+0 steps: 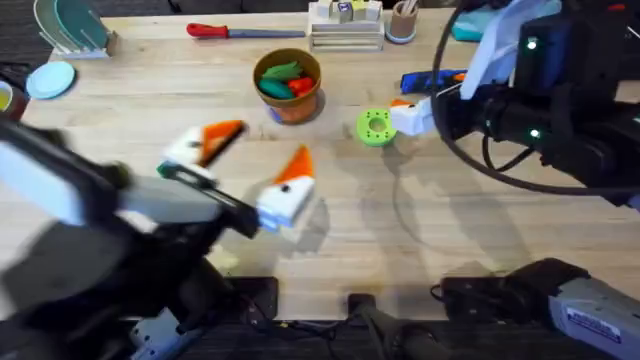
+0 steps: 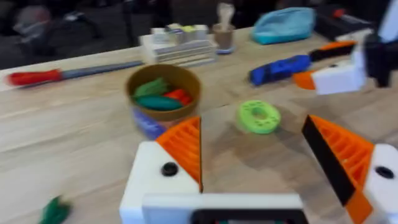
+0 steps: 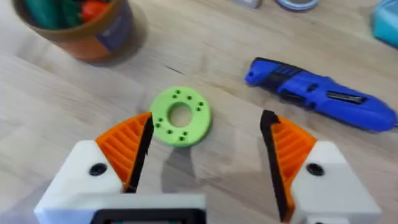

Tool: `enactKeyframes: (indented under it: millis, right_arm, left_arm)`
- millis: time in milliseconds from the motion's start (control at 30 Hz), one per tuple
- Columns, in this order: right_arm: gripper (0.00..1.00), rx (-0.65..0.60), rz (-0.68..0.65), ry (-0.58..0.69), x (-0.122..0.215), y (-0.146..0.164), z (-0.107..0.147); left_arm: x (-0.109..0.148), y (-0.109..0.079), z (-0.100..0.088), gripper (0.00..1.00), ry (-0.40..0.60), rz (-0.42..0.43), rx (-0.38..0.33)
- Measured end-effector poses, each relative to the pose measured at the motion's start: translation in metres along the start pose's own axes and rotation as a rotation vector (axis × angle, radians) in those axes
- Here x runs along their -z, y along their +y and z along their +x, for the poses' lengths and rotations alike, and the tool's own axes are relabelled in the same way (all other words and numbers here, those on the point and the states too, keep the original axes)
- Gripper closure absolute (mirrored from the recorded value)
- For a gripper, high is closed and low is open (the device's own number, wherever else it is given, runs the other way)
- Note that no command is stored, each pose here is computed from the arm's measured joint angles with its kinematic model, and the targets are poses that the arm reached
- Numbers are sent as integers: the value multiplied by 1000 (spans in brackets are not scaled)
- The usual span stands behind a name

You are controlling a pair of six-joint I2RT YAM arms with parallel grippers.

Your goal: Pick up the gripper from the table and insert it into the empty holder that is missing its gripper. Then pick up a screw, insert it into the mounting hole, and use the screwdriver to tighten it. Finally, clean up the table by picking up the vegetable and placing it into the bucket.

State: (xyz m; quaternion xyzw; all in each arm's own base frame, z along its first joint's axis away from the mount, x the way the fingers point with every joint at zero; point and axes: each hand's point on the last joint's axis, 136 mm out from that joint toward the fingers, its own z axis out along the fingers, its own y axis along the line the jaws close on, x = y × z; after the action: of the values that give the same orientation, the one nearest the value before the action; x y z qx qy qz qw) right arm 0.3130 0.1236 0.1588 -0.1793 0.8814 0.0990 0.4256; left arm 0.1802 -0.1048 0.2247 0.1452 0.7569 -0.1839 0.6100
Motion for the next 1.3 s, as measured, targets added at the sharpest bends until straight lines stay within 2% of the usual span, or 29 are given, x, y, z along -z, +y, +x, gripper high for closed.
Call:
enactKeyframes:
  millis: [133, 300, 433, 567, 667, 767, 867, 1100, 1200, 1300]
  right_arm:
    - [10, -114, -74, -3, 2, 13, -1]
    - [10, -222, -146, 8, 3, 25, -1]
    - [10, -280, -172, 15, 4, 29, -2]
    - [9, -312, -182, 19, 4, 31, -2]
    - [10, -321, -189, 21, 4, 32, -2]
    - [8, -327, -202, 23, 5, 35, -2]
    - [9, -332, -229, 27, 6, 39, -2]
    - [10, -337, -257, 38, 7, 44, -1]
    - [10, -338, -261, 47, 7, 45, 1]
    - [10, -338, -265, 47, 7, 46, 1]
  left_arm:
    - [21, 25, -22, 10, 99, -154, -30]
    - [53, 51, -27, 10, 322, -310, -85]
    - [74, 62, -31, 10, 434, -398, -34]
    - [77, 58, -44, 9, 437, -403, 32]
    - [72, 52, -47, 11, 458, -386, 58]
    - [61, 48, -40, 9, 525, -385, 51]
    - [41, 43, -34, 9, 591, -394, 37]
    - [-2, 36, -24, 9, 667, -419, 15]
    - [-11, 42, -17, 9, 708, -445, 48]
    - [-16, 60, 2, 10, 816, -510, 127]
